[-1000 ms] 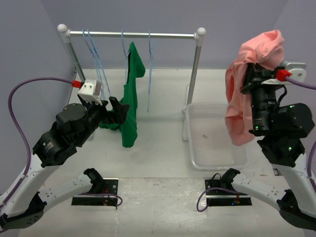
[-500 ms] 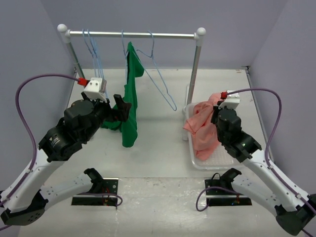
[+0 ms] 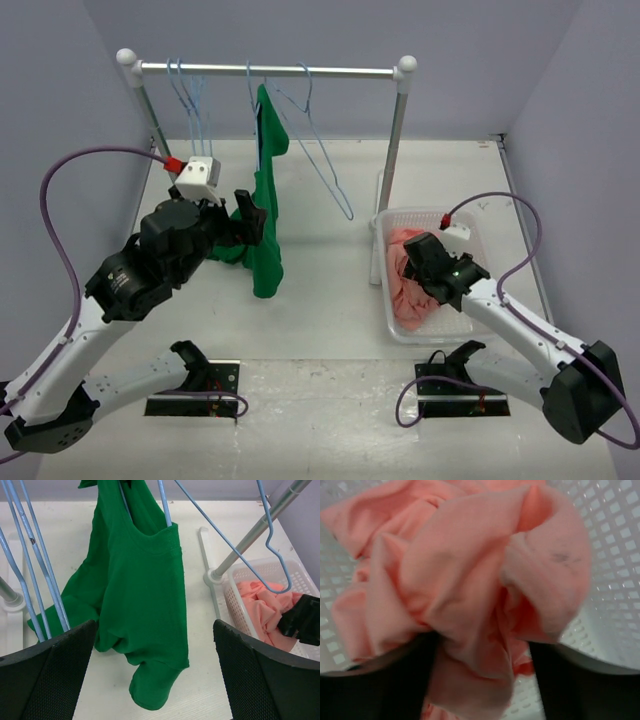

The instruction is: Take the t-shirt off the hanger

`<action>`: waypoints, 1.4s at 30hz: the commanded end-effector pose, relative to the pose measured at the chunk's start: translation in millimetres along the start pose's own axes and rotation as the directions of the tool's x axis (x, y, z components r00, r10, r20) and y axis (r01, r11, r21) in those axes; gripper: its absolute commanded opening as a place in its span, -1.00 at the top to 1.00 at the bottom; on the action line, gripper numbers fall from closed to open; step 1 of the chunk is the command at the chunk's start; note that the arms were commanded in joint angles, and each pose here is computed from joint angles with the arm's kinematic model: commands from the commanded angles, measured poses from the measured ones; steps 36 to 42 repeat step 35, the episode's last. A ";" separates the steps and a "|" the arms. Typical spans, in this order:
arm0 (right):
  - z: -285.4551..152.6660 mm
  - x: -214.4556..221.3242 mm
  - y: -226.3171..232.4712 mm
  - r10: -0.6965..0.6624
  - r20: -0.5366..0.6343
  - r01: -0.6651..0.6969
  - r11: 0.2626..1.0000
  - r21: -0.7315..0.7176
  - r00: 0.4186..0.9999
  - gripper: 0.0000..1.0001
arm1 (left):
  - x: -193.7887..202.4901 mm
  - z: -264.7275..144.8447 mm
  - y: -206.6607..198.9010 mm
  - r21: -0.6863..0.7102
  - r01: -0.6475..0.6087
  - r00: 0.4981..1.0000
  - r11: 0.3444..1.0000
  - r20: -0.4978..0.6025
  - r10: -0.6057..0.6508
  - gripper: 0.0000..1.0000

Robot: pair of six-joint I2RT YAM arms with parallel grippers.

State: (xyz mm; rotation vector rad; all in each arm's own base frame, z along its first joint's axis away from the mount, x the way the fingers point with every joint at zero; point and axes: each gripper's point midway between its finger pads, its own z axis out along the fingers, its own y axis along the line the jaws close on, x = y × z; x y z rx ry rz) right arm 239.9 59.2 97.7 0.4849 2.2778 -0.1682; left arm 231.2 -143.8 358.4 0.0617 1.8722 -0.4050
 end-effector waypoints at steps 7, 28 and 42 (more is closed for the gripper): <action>-66.1 -68.3 8.0 0.138 0.097 -0.122 0.980 -0.160 0.986 -0.98 | -15.6 -4.4 -4.4 0.006 0.038 0.999 0.999 0.027 -0.038 -1.00; -175.8 -148.4 -35.4 0.332 0.346 -0.168 0.888 -0.428 0.877 -0.98 | 5.5 -36.9 51.0 -0.198 0.121 0.993 0.973 0.036 -0.116 -1.00; -177.2 -147.0 -40.0 0.346 0.354 -0.175 0.884 -0.434 0.869 -0.98 | 11.4 -38.0 53.3 -0.202 0.134 0.991 0.970 0.033 -0.130 -1.00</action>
